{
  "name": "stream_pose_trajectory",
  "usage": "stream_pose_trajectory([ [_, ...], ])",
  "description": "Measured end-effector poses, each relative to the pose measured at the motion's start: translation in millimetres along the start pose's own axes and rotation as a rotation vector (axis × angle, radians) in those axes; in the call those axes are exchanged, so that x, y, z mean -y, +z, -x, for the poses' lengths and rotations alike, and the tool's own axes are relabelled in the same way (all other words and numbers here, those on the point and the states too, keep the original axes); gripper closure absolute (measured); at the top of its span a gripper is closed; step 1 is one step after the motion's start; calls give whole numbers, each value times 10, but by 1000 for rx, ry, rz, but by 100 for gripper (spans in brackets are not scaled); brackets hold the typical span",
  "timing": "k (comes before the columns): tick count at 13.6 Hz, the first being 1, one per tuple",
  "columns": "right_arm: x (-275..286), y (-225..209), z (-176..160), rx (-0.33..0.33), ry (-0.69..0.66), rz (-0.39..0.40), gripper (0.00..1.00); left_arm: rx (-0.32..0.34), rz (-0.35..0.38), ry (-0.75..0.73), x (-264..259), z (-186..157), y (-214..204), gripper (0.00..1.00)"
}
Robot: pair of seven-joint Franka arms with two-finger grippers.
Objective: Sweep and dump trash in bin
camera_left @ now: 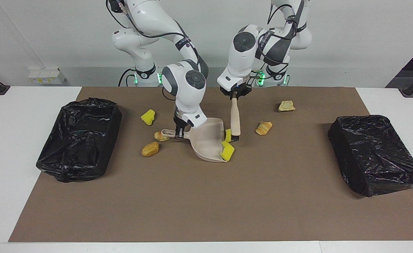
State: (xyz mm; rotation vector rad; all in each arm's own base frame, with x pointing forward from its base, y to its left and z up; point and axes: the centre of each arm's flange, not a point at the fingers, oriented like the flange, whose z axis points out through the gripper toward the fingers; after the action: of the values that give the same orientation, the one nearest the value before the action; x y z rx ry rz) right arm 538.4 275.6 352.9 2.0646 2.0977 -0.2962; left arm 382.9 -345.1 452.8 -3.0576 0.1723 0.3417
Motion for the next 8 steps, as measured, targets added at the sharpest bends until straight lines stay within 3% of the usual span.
stream_pose_trajectory([
  [3, 11, -8, -20, -2, -3, 1, 68, 58, -48, -60, 249, 87, 22, 74],
  [8, 210, -82, -237, -2, -53, 12, 68, 152, -63, -353, 1696, -5, 349, 74],
])
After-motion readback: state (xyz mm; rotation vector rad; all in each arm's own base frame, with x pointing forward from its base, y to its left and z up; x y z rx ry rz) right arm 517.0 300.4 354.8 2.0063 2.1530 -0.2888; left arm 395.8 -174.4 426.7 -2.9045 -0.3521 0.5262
